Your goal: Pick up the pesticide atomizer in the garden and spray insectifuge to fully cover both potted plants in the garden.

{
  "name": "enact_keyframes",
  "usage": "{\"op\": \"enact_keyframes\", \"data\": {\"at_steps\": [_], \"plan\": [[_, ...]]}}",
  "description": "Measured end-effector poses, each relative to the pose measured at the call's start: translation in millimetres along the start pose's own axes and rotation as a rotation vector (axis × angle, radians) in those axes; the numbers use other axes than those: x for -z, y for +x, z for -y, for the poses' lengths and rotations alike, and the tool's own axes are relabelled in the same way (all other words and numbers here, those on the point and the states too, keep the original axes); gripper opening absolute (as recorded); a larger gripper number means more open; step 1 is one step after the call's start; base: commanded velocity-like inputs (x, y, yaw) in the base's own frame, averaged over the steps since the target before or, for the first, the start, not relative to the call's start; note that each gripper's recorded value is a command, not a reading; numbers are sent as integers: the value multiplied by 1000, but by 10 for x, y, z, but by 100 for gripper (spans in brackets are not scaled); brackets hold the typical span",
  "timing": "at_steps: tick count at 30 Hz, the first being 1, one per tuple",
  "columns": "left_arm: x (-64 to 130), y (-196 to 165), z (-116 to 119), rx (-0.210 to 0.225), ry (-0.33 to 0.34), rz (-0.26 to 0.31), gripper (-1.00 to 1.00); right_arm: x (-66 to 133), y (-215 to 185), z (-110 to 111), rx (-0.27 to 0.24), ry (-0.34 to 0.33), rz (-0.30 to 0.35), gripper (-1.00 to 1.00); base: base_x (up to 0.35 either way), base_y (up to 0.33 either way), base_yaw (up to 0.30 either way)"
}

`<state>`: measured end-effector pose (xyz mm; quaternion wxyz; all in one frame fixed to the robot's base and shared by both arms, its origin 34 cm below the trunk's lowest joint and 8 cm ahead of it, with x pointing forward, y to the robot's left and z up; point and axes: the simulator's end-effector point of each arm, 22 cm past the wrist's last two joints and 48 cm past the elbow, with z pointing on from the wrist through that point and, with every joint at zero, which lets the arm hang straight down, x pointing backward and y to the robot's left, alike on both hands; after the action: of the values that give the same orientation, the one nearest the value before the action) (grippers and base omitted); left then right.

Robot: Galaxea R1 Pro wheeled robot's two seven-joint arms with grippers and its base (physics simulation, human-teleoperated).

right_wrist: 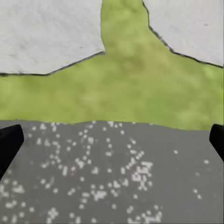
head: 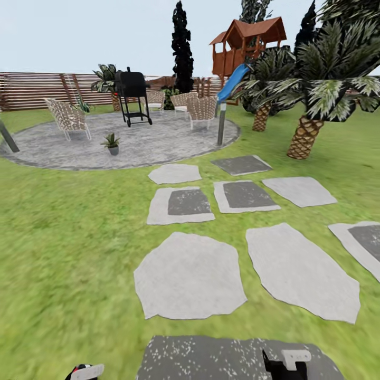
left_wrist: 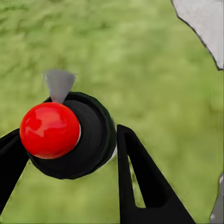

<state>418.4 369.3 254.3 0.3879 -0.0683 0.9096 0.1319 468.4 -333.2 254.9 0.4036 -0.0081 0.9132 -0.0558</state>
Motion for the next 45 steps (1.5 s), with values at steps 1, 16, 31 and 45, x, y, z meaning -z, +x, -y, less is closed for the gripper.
{"op": "enact_keyframes", "data": {"at_steps": [1,16,31,45], "plan": [[0,0,0,0,0,0,-100,0,0,0,0,0,0,100,244,235,279],[0,0,0,0,0,0,-100,0,-2,1,0,0,0,100,244,235,263],[0,-1,1,0,0,0,-100,6,17,14,9,-5,-4,100,245,235,13],[0,-1,1,0,0,0,-100,6,17,16,8,-4,-4,100,295,183,0]]}}
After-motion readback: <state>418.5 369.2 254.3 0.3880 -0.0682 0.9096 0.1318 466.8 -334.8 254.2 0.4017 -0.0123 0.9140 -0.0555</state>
